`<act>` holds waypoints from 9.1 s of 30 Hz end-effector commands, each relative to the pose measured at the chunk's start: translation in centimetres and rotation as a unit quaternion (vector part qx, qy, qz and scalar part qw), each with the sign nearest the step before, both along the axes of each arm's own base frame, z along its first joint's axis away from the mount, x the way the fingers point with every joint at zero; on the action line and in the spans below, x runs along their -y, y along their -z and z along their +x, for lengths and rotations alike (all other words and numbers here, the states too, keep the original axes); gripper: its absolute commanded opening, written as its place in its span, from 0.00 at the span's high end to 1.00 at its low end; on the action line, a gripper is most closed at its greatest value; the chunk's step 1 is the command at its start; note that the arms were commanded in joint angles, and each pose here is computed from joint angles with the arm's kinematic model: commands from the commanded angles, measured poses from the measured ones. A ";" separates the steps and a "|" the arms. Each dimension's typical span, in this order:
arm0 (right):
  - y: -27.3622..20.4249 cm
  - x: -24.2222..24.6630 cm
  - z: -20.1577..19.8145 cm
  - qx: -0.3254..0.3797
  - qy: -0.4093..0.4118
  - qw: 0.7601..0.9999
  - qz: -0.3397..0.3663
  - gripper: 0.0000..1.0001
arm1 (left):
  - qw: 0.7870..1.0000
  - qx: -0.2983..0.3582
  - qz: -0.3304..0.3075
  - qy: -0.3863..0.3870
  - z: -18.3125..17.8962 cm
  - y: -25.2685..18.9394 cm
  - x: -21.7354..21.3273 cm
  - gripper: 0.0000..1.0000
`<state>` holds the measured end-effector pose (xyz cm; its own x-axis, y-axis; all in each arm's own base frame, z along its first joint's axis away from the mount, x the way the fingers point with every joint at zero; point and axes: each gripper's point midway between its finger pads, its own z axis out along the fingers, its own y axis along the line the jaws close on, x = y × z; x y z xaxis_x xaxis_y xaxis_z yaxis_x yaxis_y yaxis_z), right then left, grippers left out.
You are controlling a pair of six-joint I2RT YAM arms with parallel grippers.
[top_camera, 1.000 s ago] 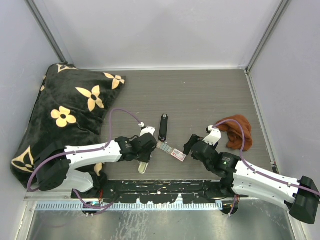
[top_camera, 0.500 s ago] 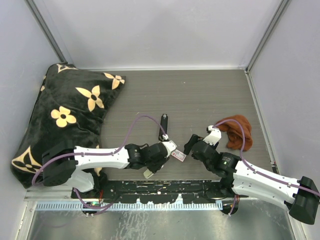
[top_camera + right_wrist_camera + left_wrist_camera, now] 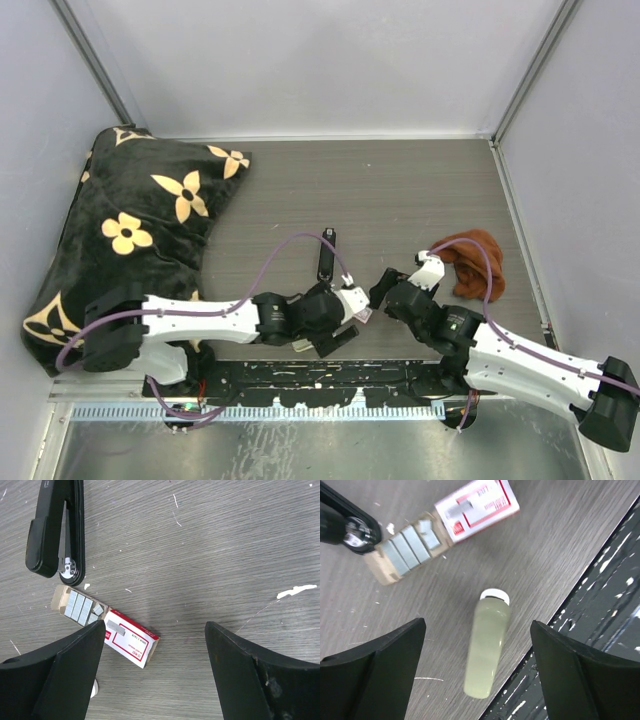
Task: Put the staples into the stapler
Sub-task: Move the stapler to the center of the board, then adjust the stapler at the center of the board, then open the stapler at the center of the board.
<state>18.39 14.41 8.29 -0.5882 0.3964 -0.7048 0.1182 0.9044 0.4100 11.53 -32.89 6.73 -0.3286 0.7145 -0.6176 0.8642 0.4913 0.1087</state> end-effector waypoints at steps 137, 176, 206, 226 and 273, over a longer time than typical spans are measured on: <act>-1.8 -1.5 4.5 0.029 -0.117 0.988 0.096 0.13 | 0.978 -0.057 -0.200 -0.015 15.1 -5.1 4.9 0.00; -1.0 -0.3 4.9 -0.017 -0.118 0.978 0.172 0.14 | 0.988 0.001 -0.087 0.128 15.9 0.1 5.6 0.47; -5.1 -3.5 6.1 -0.029 -0.153 0.950 0.270 0.31 | 0.962 0.107 -0.214 0.129 14.9 -11.0 5.2 1.00; -8.5 -5.9 6.6 -0.018 -0.209 0.917 0.338 0.53 | 0.942 0.105 -0.279 0.158 12.3 -15.8 5.0 1.00; -9.4 -8.7 8.5 0.029 -0.211 0.907 0.364 0.99 | 0.944 0.064 -0.309 0.094 13.7 -16.2 6.5 0.14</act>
<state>24.46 22.62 13.32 -0.8465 0.4476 -0.2883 -0.0863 0.4190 0.9039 23.68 -37.74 18.22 -0.1463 0.3744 -0.9157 0.9582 0.2836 -0.0371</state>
